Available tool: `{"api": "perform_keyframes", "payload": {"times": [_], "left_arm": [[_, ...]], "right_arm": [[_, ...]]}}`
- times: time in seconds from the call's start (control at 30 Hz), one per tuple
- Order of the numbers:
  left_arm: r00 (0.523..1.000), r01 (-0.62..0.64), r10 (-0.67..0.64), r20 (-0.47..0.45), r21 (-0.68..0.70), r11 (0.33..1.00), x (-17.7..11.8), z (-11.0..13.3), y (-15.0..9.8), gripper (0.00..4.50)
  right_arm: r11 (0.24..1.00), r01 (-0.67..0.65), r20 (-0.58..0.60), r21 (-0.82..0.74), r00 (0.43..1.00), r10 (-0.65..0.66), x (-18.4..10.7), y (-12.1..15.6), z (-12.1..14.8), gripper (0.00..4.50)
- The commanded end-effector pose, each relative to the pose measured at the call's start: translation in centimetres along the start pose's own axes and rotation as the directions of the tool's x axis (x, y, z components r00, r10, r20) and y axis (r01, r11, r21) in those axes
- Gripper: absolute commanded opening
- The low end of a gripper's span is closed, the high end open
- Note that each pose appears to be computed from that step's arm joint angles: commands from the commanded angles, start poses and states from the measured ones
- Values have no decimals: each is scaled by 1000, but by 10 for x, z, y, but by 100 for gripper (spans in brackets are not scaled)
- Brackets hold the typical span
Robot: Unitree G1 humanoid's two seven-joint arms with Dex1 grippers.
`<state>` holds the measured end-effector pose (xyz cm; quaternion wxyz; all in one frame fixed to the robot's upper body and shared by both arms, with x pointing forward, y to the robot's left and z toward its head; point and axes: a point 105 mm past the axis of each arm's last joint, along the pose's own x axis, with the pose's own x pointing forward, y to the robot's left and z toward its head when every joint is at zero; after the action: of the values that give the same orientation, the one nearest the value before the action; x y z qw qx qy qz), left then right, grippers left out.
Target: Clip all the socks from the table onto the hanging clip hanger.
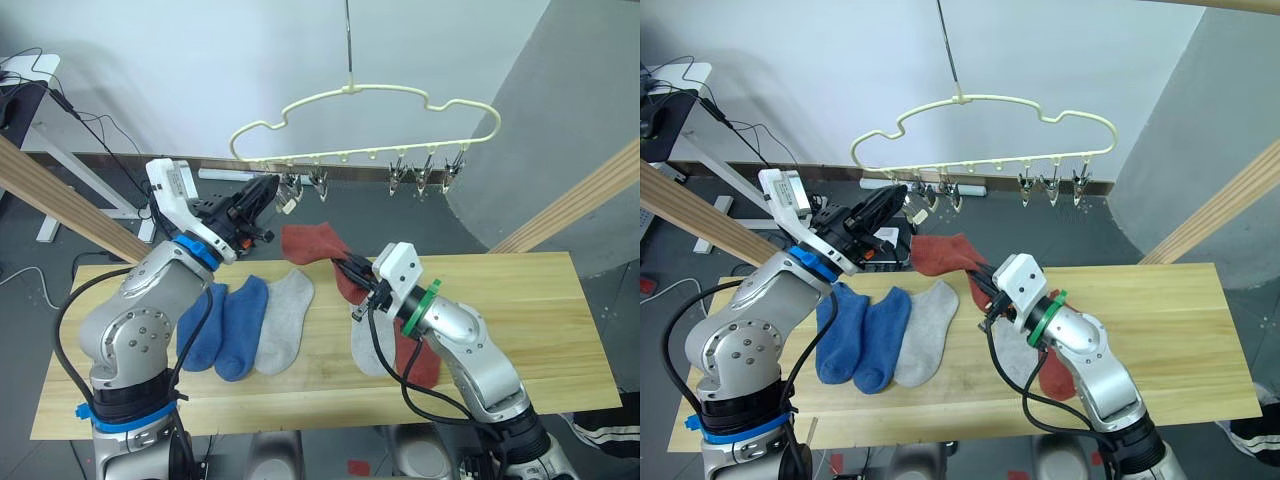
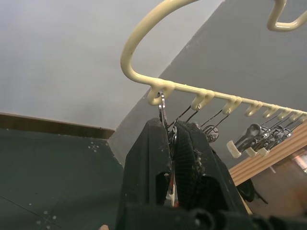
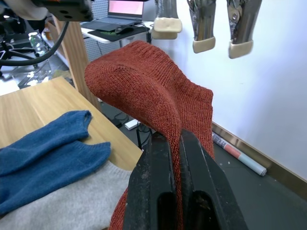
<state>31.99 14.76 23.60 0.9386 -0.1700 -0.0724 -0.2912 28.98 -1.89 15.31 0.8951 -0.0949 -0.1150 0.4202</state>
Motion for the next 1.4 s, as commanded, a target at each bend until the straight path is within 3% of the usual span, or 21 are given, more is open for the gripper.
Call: {"api": "perform_keyframes", "payload": {"times": [0.03,0.77,1.4], "left_arm": [[999,42,-42,35,20,999,-3,12,-12,8],[999,44,-44,24,8,999,-4,8,-14,8],[999,38,-38,15,8,999,-4,4,-13,8]], "right_arm": [[1000,8,64,-25,998,-7,5,2,14,0],[997,69,125,-28,990,-65,23,-4,21,0],[999,47,186,-3,981,-46,37,2,35,0]]}}
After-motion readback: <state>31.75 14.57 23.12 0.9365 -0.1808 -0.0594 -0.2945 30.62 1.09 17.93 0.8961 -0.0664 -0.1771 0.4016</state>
